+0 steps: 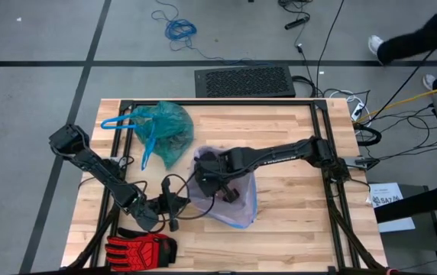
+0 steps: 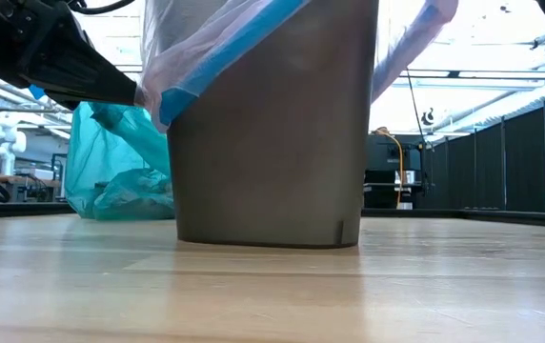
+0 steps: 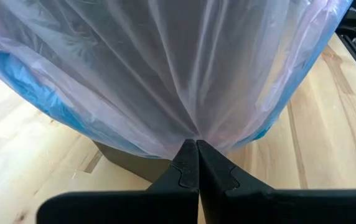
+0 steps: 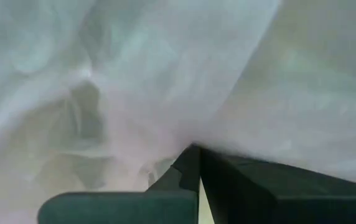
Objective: Place trash/remove bag and relplace
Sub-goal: Insert the trash bag into the trash bin
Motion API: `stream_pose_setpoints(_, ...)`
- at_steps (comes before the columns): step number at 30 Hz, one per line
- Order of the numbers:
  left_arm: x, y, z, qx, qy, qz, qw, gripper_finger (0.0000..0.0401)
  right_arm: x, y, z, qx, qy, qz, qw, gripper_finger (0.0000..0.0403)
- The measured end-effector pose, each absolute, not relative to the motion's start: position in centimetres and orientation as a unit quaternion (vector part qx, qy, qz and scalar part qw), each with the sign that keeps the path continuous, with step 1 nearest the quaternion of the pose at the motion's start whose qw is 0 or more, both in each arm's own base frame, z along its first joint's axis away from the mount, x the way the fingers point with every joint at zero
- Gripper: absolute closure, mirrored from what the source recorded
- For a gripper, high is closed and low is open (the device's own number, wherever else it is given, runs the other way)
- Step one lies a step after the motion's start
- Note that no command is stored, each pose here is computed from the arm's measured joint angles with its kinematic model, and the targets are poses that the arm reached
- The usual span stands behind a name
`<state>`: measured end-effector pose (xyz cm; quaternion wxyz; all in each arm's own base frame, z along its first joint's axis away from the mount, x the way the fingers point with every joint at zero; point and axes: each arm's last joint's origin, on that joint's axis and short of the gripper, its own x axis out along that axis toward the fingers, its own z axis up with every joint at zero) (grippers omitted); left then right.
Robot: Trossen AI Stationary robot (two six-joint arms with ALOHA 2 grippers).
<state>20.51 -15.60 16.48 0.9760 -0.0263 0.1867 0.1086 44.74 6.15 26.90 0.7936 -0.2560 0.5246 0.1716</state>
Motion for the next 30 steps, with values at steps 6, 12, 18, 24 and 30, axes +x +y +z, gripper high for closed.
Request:
stream_pose_setpoints(6, 20.5, -15.6, 16.5, -0.027, 0.187, 0.108, 0.976, 0.0401, 44.3, 6.0, 29.5, -0.261, 0.522, 0.177, 0.793, 0.0403)
stream_pose_setpoints(12, 20.5, -15.6, 16.5, -0.028, 0.188, 0.107, 0.976, 0.0401, 44.5, 6.2, 27.3, -0.228, 0.548, 0.21, 0.777, 0.0403)
stream_pose_setpoints(18, 20.4, -15.6, 16.3, -0.034, 0.194, 0.107, 0.975, 0.0401, 44.8, 6.4, 23.5, -0.204, 0.572, 0.231, 0.76, 0.0403)
stream_pose_setpoints(24, 20.4, -15.6, 16.3, -0.034, 0.195, 0.106, 0.975, 0.0401, 44.6, 6.4, 21.6, -0.191, 0.583, 0.225, 0.757, 0.0403)
stream_pose_setpoints(30, 20.4, -15.6, 16.3, -0.033, 0.195, 0.106, 0.974, 0.0401, 44.5, 6.6, 22.9, -0.188, 0.577, 0.218, 0.764, 0.0403)
